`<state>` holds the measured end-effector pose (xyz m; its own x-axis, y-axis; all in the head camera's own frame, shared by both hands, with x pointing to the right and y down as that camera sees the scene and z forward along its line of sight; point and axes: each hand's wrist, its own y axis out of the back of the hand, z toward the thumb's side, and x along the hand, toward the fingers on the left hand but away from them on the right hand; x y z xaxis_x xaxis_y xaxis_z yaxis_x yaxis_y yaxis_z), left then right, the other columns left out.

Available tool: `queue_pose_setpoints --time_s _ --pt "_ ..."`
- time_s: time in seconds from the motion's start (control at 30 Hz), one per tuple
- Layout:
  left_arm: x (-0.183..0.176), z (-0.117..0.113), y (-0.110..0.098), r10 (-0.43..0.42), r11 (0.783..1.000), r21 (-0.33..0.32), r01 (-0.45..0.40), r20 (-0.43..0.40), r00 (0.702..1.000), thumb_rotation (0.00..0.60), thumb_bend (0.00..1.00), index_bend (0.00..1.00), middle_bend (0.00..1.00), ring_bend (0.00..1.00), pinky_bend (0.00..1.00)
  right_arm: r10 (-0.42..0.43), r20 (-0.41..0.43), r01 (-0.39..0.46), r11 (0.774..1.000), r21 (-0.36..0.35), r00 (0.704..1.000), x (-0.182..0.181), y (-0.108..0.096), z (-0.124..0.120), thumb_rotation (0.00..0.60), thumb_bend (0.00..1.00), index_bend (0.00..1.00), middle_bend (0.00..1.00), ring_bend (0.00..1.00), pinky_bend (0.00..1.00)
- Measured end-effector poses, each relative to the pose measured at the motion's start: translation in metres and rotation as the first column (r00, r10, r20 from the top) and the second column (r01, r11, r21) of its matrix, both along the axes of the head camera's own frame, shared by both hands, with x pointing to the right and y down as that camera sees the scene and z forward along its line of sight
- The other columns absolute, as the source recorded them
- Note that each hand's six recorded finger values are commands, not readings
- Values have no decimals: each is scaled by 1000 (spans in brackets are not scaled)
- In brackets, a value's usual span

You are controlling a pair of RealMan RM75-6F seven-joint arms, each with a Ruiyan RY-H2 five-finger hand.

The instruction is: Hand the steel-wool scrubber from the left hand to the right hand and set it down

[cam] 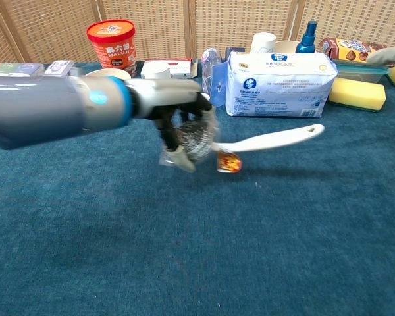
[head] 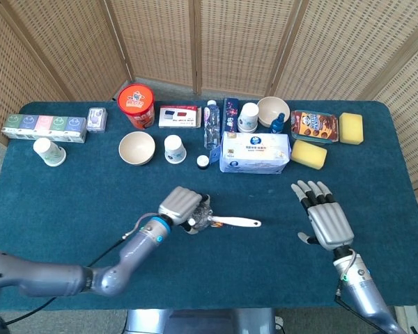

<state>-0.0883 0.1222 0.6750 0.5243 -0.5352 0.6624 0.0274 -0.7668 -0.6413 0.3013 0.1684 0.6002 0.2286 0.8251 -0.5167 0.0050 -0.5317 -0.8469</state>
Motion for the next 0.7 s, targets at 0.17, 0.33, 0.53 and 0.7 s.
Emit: queue_pose_setpoints --time_s 0.17,0.33,0.53,0.7 --pt "24 3 -3 5 1000 18 -6 17 1000 600 0 376 431 422 538 -11 -13 11 1000 -10 1000 -5 0 2 600 0 0 0 0 0" --pt "36 -1 -7 -3 999 34 3 13 1000 600 0 376 431 422 538 -24 -14 24 1000 -18 1000 -11 3 0 600 0 0 0 0 0" --pt "44 -6 -7 -16 999 43 15 12 1000 600 0 376 431 422 538 -48 8 48 999 -20 999 -30 6 2 600 0 0 0 0 0" --pt "50 -11 -6 -29 999 47 28 13 1000 600 0 376 431 421 538 -40 11 40 999 -37 999 -41 5 10 600 0 0 0 0 0"
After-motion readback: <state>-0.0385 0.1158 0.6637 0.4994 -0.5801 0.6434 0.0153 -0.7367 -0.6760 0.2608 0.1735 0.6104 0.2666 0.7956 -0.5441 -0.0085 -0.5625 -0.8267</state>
